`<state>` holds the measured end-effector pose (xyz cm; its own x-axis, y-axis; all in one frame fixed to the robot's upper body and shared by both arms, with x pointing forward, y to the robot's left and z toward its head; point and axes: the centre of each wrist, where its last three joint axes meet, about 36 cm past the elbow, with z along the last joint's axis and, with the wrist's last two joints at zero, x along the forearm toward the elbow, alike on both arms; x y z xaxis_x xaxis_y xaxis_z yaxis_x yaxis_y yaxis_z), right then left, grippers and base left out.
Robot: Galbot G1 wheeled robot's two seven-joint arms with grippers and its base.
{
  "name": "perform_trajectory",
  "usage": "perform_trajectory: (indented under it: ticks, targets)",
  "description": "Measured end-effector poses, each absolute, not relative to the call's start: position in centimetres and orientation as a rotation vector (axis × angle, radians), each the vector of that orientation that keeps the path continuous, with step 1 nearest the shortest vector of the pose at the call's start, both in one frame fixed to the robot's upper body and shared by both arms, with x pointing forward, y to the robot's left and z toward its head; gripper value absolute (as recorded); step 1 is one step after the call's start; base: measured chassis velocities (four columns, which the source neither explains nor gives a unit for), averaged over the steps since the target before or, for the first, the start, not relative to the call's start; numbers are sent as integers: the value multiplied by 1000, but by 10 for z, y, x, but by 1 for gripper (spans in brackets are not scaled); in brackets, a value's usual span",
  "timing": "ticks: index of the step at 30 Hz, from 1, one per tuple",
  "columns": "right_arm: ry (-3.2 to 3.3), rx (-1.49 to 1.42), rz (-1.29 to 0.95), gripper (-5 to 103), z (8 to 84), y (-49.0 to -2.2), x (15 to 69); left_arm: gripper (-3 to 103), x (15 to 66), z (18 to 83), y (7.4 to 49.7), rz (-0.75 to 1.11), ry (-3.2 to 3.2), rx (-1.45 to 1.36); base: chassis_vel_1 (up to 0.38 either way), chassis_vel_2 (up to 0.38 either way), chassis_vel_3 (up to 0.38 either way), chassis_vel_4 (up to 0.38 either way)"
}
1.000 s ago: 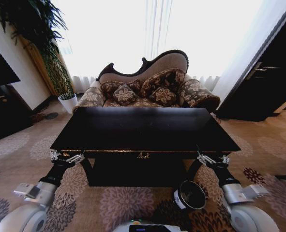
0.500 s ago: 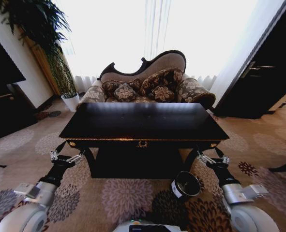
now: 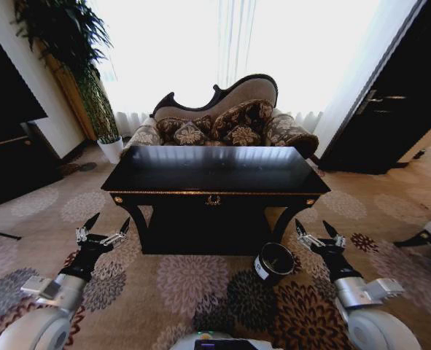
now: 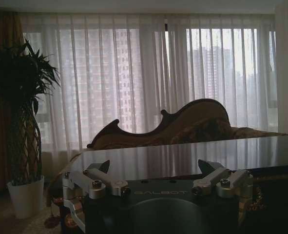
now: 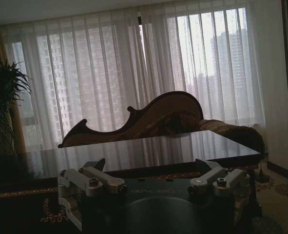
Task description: Move to the front of the table and place the trash on the table into the trash bin.
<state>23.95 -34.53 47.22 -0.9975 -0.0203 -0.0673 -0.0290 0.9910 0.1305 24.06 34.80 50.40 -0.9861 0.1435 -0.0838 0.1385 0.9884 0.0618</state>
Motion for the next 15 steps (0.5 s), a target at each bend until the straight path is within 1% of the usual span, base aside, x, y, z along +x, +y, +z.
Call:
perform_trajectory:
  ticks: [9, 15]
  targets:
    - [3069, -38, 203, 100, 472, -345, 239, 100, 241, 504, 348, 85, 3045, 216, 187, -193, -173, 184]
    - [3069, -38, 203, 100, 472, -345, 239, 100, 241, 504, 348, 85, 3045, 216, 144, -162, -147, 144]
